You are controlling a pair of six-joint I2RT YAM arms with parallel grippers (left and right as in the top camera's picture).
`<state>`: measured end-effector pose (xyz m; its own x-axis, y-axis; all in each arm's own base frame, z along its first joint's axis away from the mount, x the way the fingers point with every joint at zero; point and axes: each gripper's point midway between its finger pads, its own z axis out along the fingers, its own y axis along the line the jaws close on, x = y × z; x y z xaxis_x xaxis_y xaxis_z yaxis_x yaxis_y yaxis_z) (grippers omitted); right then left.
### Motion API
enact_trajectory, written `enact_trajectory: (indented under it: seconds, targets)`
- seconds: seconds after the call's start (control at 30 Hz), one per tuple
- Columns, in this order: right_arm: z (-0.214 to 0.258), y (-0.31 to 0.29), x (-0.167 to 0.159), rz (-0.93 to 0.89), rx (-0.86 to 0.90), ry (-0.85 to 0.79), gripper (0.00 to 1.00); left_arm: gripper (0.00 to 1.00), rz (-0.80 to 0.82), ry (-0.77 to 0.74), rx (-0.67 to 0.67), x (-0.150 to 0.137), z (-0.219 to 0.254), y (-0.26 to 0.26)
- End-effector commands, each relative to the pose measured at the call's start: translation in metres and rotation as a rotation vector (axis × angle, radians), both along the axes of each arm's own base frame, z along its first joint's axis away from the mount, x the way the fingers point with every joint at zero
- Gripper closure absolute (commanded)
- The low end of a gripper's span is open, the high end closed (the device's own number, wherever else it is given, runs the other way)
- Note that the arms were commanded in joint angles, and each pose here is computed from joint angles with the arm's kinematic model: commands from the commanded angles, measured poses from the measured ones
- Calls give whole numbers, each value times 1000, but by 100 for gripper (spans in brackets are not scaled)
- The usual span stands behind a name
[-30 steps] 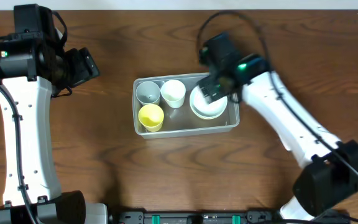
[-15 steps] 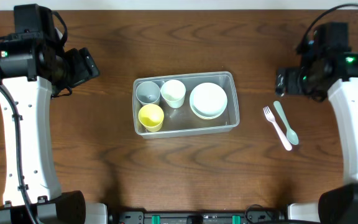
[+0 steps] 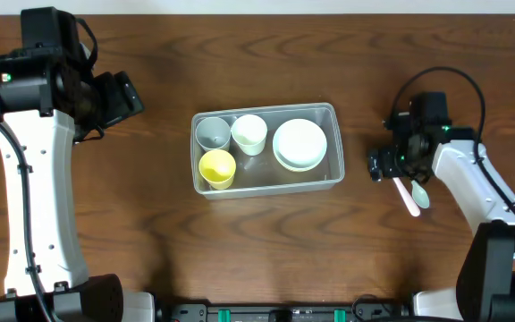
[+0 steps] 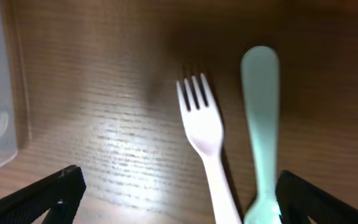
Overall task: Pack container
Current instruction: 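Lower the white bowl onto the stacked bowls in the container, then move the right gripper to the white fork and grasp it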
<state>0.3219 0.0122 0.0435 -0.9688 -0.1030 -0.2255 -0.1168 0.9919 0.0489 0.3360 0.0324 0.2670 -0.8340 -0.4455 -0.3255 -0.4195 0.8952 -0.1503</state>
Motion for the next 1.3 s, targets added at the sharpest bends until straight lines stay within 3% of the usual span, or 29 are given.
enact_trajectory:
  seconds: [0.0,0.33,0.77,1.27]
  targets:
    - [-13,9,-8,48,28,4,1,11,-1,4,-2,-3,0,0]
    - [-43,9,-26,47,28,11,4,10,-2,11,-3,-5,-1,0]
    - [-45,9,-29,47,28,17,45,11,-2,14,-3,-6,-1,0]
    - [-46,9,-30,47,28,22,69,11,-2,18,-3,-7,-1,0]
